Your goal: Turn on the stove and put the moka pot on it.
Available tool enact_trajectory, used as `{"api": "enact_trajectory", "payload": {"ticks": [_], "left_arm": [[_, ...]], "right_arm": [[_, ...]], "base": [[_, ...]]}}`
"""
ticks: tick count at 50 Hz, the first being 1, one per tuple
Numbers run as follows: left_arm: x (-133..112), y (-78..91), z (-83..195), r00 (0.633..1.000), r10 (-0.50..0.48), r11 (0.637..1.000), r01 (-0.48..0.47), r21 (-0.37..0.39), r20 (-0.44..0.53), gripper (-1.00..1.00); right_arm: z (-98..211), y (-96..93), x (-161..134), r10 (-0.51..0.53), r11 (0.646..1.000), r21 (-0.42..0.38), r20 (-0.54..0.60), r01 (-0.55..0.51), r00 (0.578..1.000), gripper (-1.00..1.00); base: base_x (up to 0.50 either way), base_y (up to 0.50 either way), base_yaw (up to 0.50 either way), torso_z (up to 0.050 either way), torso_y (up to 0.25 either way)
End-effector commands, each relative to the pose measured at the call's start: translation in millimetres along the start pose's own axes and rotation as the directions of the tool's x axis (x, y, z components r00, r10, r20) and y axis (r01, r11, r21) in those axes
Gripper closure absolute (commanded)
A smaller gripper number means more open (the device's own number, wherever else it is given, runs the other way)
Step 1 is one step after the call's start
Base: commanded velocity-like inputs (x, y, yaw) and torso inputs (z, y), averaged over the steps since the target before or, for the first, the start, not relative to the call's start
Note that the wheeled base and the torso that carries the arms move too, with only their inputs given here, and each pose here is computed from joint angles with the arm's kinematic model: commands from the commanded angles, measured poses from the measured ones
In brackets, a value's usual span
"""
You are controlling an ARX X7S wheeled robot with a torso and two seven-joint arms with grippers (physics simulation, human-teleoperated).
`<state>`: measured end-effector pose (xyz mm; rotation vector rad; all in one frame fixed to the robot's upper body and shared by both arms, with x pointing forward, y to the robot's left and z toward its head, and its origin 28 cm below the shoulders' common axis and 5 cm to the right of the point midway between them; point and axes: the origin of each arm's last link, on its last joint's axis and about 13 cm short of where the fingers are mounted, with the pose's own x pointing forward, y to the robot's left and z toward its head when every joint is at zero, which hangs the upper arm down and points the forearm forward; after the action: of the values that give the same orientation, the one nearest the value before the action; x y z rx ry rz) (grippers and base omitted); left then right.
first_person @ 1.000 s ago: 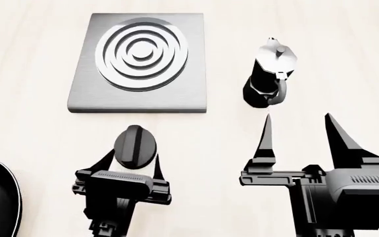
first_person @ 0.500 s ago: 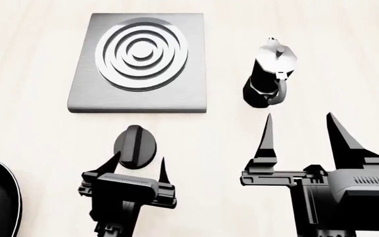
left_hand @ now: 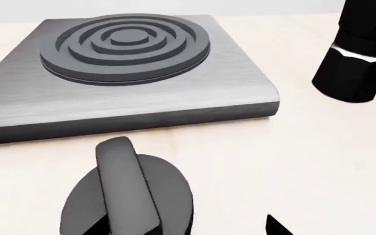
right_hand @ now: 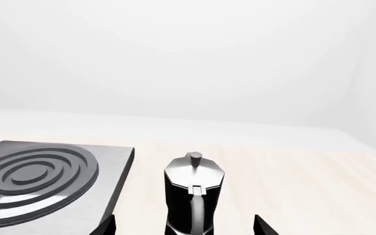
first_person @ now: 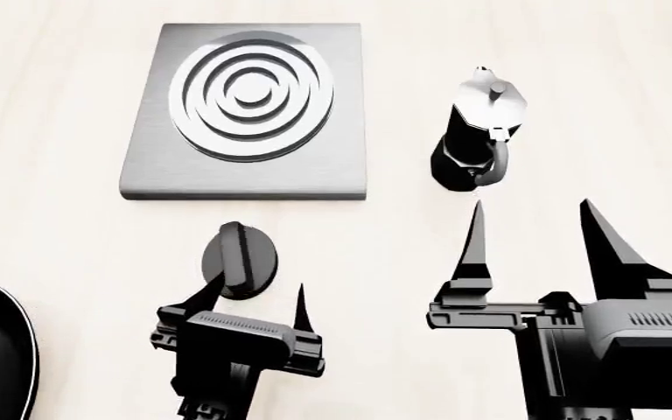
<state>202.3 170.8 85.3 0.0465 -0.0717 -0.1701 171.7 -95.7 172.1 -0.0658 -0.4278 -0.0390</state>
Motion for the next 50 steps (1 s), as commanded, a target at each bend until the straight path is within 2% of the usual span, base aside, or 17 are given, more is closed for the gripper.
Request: {"api": "enact_trajectory", "payload": {"ticks": [1,50], "left_arm": [[-0.7,-5.2,1.8,1.0,-0.031,0.999,0.031,-0.008,0.0,-1.0],[23.2,-12.5,15.0,0.998,-0.057,0.998,0.057,0.006,0.027,-1.0]], "right_arm": [[0.4,0.0,-0.1,-0.001,1.0,0.0,0.001,0.001,1.0,-1.0],[-0.2,-0.8,0.3,-0.006,1.0,-0.004,-0.001,0.006,1.0,-1.0]], "base": [[0.0,0.0,0.0,0.0,0.0],[0.0,0.0,0.0,0.0,0.0]]}}
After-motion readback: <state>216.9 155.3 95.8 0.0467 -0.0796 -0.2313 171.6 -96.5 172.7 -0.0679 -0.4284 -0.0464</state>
